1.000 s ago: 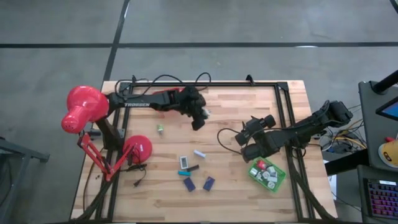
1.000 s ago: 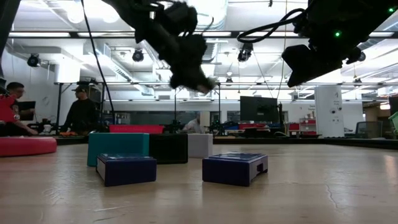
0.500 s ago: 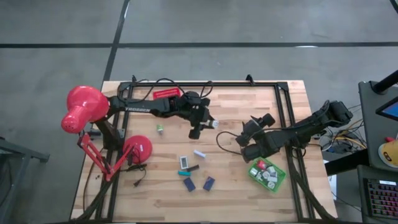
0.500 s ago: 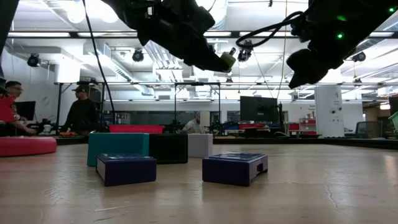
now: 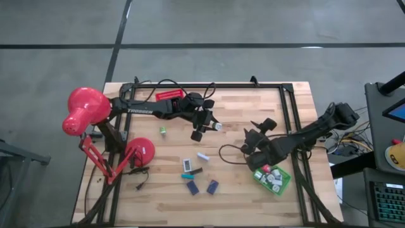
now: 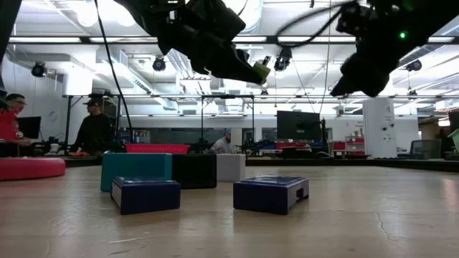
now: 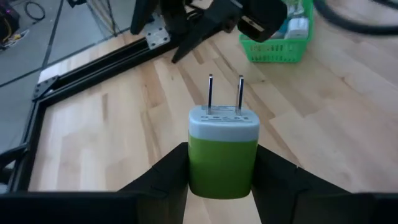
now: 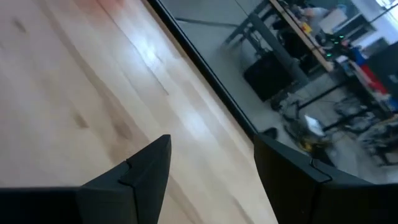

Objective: Pick & Place Office items
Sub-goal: Put the right green charger adapter into the green bin

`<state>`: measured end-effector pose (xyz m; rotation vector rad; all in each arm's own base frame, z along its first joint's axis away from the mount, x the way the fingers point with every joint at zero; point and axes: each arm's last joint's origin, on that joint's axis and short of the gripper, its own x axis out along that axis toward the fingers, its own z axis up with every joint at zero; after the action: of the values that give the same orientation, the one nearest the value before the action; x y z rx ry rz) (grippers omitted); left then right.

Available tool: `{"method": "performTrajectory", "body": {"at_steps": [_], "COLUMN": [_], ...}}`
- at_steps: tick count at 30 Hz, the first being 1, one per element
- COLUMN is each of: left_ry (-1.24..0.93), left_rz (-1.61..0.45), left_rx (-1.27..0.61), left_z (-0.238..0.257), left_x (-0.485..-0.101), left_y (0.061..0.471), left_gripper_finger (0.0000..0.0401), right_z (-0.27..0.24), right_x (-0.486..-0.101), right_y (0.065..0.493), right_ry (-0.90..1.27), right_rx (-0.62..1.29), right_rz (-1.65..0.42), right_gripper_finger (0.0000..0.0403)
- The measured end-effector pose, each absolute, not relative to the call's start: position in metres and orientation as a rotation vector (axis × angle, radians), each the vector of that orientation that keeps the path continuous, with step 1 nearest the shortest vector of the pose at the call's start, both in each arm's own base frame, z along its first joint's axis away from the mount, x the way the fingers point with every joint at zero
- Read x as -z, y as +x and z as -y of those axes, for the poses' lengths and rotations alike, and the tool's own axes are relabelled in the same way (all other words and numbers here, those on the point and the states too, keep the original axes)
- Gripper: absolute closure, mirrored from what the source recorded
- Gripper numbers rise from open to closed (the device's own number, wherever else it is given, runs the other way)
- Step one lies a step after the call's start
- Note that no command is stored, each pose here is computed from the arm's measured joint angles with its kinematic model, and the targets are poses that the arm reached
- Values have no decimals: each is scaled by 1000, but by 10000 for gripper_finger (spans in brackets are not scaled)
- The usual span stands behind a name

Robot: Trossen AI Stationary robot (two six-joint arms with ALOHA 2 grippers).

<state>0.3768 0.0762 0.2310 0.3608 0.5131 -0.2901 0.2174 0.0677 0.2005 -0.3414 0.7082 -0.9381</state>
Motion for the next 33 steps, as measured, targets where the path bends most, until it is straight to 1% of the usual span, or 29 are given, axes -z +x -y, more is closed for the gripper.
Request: {"method": "performTrajectory", "body": {"at_steps": [4,9,20,23,26,28,33], "left_ry": [364,367,375,375,370,370,370], "left_rz": [-496,-487,-483,-472,-465,-465,-466], "left_rx": [299,296,298,325,341,342,342], "left_z": [-76,-76,-76,-75,-75,-75,-75], "left_x": [-232,-233,-233,-233,-233,-233,-233], "left_y": [377,378,378,378,378,378,378], "left_gripper_finger": [256,256,256,256,256,256,256], "right_z": [-74,-79,-83,-86,-87,-84,-65], "right_x": [-204,-205,-208,-214,-220,-223,-224], "right_y": [228,238,250,260,273,278,279], "right_ry": [-271,-304,-331,-346,-376,-396,-397], "right_rx": [908,854,800,702,532,479,573], "right_rz": [-635,-614,-577,-570,-570,-561,-591], "right_gripper_finger": [179,179,179,179,179,179,179]}}
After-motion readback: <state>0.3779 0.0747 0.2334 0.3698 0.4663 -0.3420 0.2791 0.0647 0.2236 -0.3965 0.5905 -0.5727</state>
